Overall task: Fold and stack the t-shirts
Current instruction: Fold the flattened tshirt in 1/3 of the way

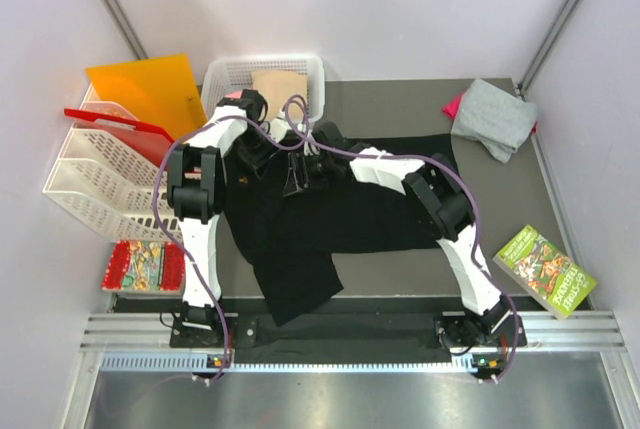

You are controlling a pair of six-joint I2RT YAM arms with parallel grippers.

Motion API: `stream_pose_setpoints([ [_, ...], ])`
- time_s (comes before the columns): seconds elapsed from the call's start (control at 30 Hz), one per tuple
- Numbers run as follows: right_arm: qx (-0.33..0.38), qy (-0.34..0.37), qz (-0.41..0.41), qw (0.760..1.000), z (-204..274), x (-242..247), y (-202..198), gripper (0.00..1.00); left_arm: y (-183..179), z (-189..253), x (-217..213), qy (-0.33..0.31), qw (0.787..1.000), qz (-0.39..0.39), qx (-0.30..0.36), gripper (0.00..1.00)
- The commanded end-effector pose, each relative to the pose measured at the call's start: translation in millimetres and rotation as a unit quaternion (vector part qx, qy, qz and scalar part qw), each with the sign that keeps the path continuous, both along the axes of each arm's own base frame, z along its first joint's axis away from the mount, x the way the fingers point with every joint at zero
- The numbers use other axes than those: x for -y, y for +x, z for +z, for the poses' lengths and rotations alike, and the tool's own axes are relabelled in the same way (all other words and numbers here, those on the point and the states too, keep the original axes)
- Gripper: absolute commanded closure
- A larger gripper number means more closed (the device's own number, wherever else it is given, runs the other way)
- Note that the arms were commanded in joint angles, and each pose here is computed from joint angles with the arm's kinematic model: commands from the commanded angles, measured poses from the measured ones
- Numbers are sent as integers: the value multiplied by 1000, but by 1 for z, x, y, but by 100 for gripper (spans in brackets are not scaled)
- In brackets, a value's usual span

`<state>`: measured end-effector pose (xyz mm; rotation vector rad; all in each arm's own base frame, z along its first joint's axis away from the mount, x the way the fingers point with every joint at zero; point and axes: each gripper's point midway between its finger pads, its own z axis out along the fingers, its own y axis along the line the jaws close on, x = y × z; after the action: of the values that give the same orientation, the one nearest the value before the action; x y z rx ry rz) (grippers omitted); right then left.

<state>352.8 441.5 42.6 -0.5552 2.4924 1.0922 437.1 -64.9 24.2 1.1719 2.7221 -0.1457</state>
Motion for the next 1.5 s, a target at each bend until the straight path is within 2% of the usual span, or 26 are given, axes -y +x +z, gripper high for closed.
stream_pose_setpoints([
  [0.0, 0, -35, 30, 999, -16, 2, -26, 41, -38, -29, -24, 58, 995, 27, -82, 56],
  [0.2, 12, 5, 39, 999, 5, -22, -13, 53, -39, -27, -26, 63, 995, 26, -76, 56],
  [0.6, 19, 92, 80, 992, 56, -68, -11, 53, -32, -19, -29, 70, 995, 33, -61, 56],
  [0.8, 18, 130, 81, 988, 73, -79, -9, 53, -17, 17, -34, 65, 997, 39, -18, 56],
  [0.97, 11, 128, 73, 989, 60, -81, 0, 53, -3, 75, -50, 82, 994, 45, 52, 56],
  [1.07, 1, 131, 64, 989, 48, -80, 7, 53, -2, 116, -47, 63, 993, 33, 92, 55],
  [1.13, -15, 136, 55, 989, 40, -80, 11, 53, -6, 141, -35, 27, 993, 22, 112, 54],
  [1.23, -18, 149, 52, 987, 38, -84, 16, 53, -19, 164, -22, -14, 993, 8, 114, 54],
  [1.33, -25, 157, 45, 986, 35, -85, 24, 54, -33, 171, -4, -65, 992, -7, 105, 54],
  [1.47, -29, 168, 35, 985, 38, -82, 32, 55, -50, 157, 18, -110, 992, -15, 65, 55],
])
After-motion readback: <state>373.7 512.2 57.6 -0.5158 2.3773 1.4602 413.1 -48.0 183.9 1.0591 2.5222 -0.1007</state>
